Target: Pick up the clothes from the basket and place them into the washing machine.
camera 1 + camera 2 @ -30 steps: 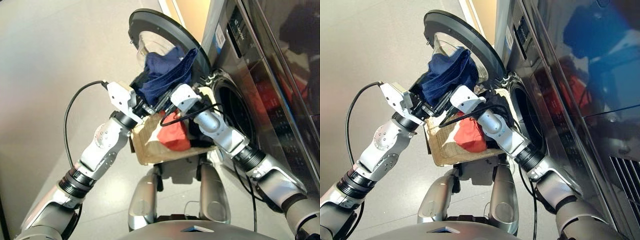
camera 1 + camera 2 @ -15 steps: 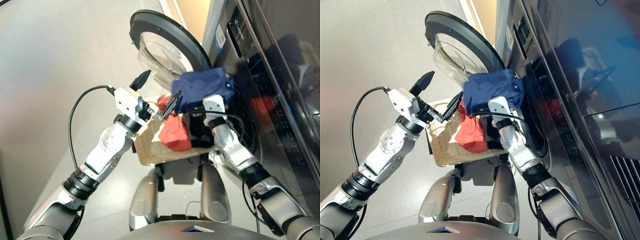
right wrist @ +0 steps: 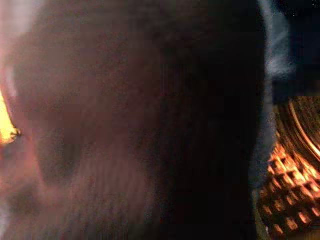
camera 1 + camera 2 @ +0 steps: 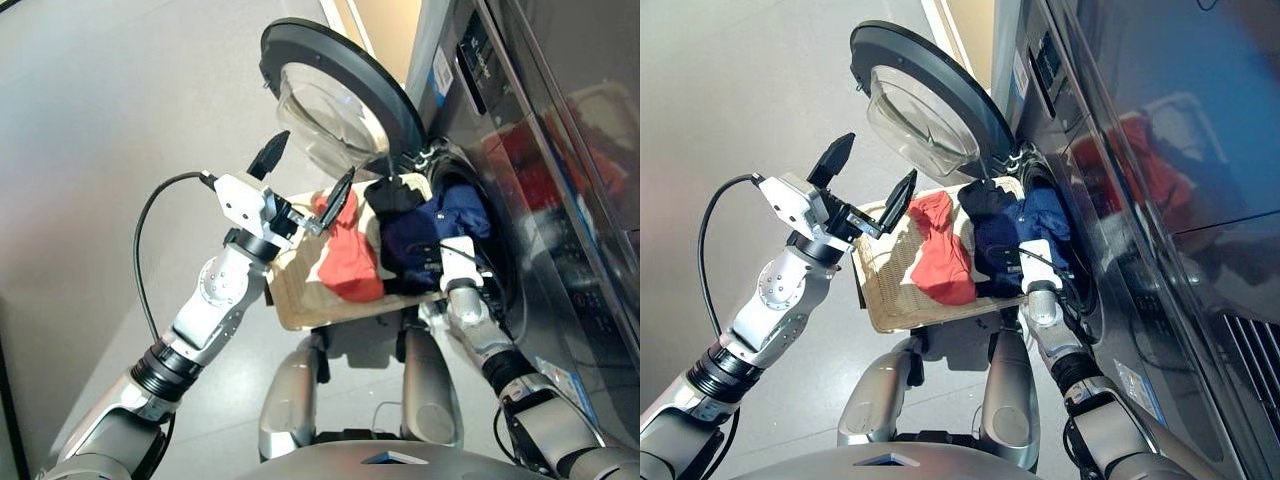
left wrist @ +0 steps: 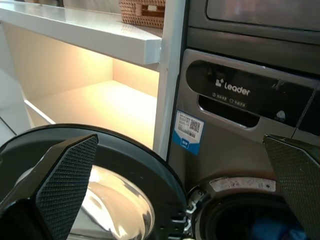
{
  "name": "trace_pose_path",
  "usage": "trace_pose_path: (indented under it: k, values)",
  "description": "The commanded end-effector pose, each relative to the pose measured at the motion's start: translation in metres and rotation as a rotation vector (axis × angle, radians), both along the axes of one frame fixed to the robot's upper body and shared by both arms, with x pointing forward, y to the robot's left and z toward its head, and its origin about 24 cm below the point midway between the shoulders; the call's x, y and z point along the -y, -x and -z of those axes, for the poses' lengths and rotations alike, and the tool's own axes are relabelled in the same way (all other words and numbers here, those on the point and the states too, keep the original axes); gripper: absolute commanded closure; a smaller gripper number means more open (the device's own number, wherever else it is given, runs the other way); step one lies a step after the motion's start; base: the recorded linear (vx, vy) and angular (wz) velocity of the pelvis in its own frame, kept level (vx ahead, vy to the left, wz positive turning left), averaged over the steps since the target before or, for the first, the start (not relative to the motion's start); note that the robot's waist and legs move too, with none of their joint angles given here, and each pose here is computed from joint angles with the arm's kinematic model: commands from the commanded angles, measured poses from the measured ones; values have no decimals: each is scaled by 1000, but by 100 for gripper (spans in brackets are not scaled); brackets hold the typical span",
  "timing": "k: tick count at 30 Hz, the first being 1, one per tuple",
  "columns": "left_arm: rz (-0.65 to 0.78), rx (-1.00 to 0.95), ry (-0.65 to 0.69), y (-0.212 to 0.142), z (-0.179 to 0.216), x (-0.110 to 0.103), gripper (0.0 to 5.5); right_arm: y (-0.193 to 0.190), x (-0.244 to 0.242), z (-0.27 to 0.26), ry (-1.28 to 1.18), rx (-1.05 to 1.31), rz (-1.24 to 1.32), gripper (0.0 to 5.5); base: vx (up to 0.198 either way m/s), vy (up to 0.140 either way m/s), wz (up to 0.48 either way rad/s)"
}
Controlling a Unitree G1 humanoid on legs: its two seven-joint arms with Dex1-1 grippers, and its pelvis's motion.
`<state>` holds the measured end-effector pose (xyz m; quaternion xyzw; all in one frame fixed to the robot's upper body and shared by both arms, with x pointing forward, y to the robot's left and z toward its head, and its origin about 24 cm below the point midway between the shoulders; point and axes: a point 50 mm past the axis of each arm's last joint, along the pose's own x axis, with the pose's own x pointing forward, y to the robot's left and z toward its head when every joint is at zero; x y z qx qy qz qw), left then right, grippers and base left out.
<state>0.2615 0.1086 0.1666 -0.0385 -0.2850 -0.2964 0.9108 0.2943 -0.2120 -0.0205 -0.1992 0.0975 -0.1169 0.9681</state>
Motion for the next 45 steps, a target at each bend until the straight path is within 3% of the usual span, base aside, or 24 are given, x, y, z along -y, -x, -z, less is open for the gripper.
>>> trace_pose_path:
  k: [1,11,17,29,38,41,45]
  values:
    - [40,151,130,14,-30,3,0,-15,-1,-22,-57,122,61,550,0,0,0]
    - [138,163,192,15,-44,39,0,-42,27,-57,45,184,186,550,-29,-23,85]
    - [172,152,191,15,-44,51,0,-66,59,-113,67,323,337,550,0,0,0]
    - [168,176,158,16,-47,52,0,-71,116,-231,68,647,568,550,0,0,0]
    - [148,186,173,16,-53,48,0,-55,145,-277,-71,813,785,550,0,0,0]
    - [140,195,172,17,-57,51,0,-36,172,-279,-62,771,1051,550,0,0,0]
    - [124,204,170,17,-60,49,0,-24,190,-277,-27,676,1149,550,0,0,0]
